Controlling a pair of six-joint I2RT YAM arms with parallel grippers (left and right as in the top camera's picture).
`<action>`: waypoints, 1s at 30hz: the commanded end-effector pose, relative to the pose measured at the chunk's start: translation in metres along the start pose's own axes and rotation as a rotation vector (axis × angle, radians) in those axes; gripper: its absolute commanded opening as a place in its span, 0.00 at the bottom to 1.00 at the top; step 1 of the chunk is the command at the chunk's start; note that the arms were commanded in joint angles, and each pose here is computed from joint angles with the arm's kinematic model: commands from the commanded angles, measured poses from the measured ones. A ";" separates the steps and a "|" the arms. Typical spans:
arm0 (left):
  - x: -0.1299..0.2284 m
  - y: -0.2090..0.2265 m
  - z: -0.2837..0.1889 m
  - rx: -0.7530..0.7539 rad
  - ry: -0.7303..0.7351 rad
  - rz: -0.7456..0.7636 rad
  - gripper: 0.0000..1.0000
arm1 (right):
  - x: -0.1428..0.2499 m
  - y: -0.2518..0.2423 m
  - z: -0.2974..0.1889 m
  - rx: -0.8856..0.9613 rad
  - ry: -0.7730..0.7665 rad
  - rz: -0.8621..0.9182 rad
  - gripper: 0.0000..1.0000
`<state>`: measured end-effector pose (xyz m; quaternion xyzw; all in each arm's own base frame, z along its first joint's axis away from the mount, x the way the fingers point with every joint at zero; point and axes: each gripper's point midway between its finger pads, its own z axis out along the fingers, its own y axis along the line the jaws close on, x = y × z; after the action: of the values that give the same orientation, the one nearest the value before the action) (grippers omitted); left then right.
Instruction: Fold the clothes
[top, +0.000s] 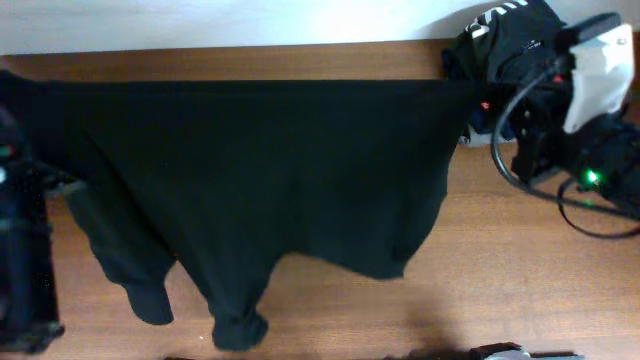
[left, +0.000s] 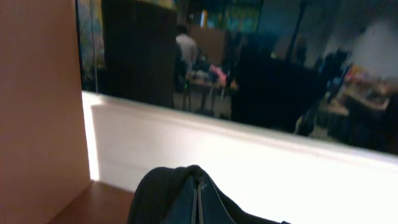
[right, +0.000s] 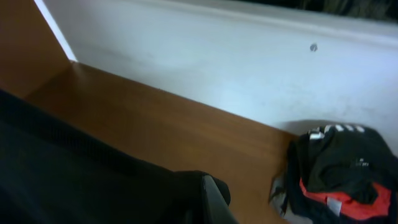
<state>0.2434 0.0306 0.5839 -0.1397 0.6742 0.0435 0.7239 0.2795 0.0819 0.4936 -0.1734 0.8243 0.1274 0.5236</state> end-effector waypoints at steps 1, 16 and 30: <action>0.022 0.013 0.034 -0.150 0.076 0.074 0.01 | 0.024 -0.044 0.040 0.154 0.147 0.066 0.04; 0.240 -0.038 0.205 -0.200 0.578 0.344 0.01 | 0.164 -0.103 0.255 0.094 0.671 0.161 0.04; 0.437 -0.065 0.318 -0.207 0.657 0.386 0.01 | 0.254 -0.161 0.414 0.147 0.610 0.160 0.04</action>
<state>0.5932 -0.0155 0.1904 -0.0785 0.8826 0.1795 0.4274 0.5778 0.0794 0.0967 -0.1187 0.9589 0.0691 0.2483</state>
